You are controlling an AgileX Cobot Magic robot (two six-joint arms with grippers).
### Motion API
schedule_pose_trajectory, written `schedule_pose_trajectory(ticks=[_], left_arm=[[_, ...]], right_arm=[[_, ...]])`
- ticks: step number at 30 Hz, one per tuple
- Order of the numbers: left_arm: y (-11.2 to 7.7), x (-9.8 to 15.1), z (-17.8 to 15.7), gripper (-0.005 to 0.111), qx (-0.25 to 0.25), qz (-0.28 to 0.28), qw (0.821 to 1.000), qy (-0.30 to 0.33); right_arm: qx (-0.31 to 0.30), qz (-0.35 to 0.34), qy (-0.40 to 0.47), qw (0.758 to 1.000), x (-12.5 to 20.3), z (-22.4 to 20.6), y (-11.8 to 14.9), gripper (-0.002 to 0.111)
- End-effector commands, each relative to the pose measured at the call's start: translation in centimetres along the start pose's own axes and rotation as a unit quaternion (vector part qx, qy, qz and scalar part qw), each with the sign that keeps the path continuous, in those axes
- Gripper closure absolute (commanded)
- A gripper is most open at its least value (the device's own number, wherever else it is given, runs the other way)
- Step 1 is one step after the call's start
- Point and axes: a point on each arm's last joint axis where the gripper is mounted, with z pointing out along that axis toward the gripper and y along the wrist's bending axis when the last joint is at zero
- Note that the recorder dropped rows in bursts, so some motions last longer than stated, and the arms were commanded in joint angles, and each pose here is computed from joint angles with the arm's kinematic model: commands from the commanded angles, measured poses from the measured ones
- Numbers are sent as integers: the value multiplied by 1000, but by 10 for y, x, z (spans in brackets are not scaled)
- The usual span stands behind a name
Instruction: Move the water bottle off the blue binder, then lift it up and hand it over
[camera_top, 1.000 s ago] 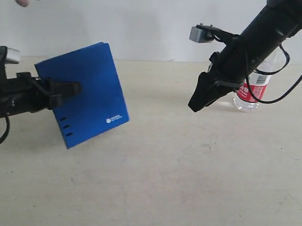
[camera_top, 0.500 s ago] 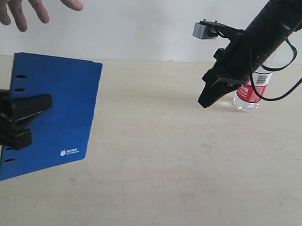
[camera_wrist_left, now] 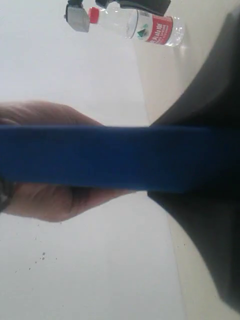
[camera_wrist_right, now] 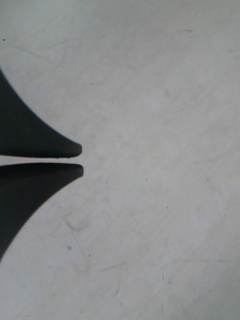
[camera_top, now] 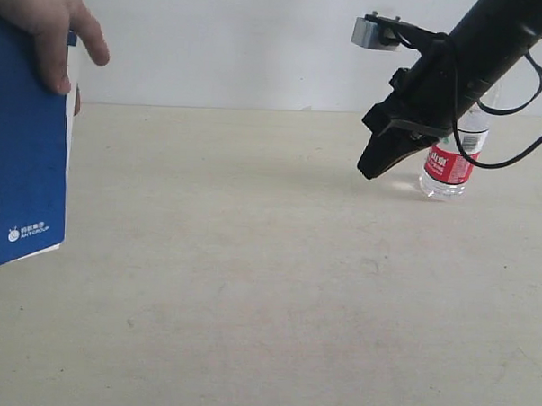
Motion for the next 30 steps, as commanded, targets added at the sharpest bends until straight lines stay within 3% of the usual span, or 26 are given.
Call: schedule_pose_trajectory(ticks=[1,6,13,16,19,21,23,25,27,30], left_arm=[[-1,-7,-1,100,6,-14,1000,-26],[-1,-7,-1,95,6,-13,1000,-26],[1,-2,-1,47,-7,-14,1000,-3],[3,0,-1,37,-21,-30,999,8],[5,2,-1,38,-31,-35,999,22],[6,5,-1,45,-37,-36,998,35],[9,10,0,65,-50,-44,996,58],[12,13,3,98,-61,-29,995,68],[17,9,11,99,-75,17,996,34],[45,1,25,100,-193,47,980,-8]], right_arm=[[2,4,-7,1000,-1,-7,4,108],[2,6,-7,1000,-1,-7,4,108],[2,6,-7,1000,-1,-7,4,108],[2,4,-7,1000,-1,-7,4,108],[2,2,-7,1000,-1,-7,4,108],[2,2,-7,1000,-1,-7,4,108],[2,2,-7,1000,-1,-7,4,108],[2,4,-7,1000,-1,-7,4,108],[-3,10,-11,1000,-2,-7,4,108],[-17,19,-25,999,-4,-8,8,108]])
